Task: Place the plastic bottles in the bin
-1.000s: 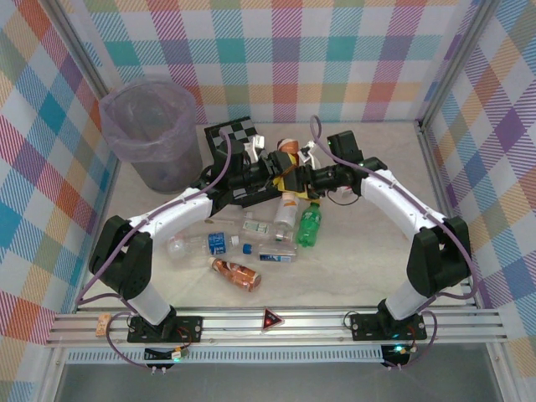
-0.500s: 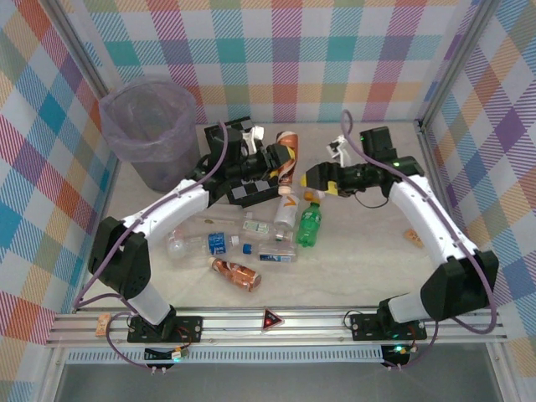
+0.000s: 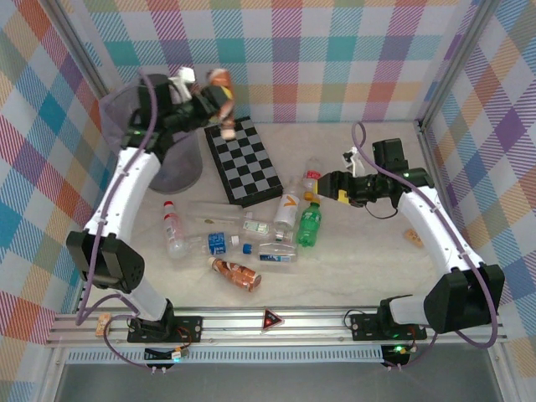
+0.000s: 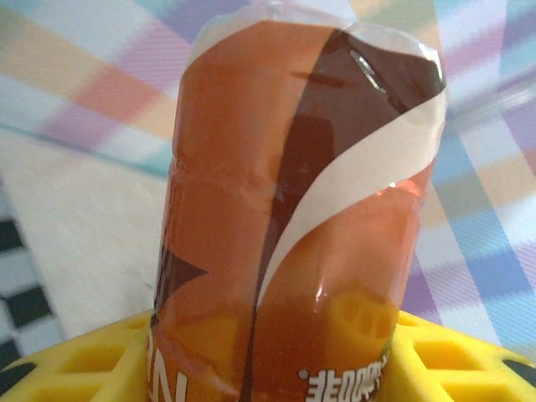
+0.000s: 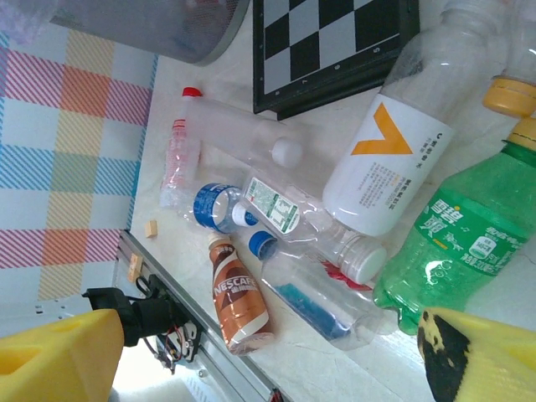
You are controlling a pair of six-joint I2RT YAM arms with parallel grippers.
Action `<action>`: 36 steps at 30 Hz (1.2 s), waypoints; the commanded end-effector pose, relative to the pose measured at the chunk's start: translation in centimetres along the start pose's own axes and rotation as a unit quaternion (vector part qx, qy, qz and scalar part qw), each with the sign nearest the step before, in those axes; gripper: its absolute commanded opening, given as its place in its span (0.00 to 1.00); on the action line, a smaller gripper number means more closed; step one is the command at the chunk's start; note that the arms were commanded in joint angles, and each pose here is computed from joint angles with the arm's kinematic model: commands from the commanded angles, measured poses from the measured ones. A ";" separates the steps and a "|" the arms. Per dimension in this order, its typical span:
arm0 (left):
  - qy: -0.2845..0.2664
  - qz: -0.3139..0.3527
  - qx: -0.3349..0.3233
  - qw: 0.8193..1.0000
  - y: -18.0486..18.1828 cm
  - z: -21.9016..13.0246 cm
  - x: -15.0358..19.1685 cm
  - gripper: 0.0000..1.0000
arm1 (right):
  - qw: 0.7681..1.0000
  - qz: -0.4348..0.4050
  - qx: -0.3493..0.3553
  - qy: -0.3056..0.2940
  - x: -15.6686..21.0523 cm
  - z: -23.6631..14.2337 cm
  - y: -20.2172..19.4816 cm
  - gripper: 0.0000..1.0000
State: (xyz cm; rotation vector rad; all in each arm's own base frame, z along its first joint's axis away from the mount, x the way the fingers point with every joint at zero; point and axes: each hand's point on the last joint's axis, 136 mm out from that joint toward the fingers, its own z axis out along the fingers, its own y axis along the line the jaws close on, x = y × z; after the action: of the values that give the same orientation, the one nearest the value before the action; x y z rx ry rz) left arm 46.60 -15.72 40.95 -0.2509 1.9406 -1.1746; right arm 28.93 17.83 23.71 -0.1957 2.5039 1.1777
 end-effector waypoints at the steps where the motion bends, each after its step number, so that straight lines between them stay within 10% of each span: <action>1: -0.041 0.006 -0.033 0.999 1.7 -3.3 -4.0 0.40 | 1.000 0.002 0.011 0.000 0.5 -0.2 -0.3 0.91; 8: -0.117 -0.011 -0.169 0.979 9.5 -8.7 -11.0 0.25 | 0.999 -0.002 0.034 0.002 1.0 -0.3 -1.1 0.91; 17: -0.047 0.014 -0.321 0.946 18.0 -8.1 -11.2 0.06 | 0.999 0.002 0.051 0.007 1.6 -0.1 -2.2 0.90; 36: 0.060 0.039 -0.359 0.930 24.0 -3.9 -6.1 0.23 | 0.998 0.012 0.062 0.016 1.9 0.2 -3.0 0.90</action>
State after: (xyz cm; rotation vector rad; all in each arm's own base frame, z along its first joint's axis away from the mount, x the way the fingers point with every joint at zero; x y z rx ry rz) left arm 53.34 3.73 27.21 -0.5062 2.3553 -0.3737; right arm 28.63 16.26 21.09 -0.1336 2.5910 1.0321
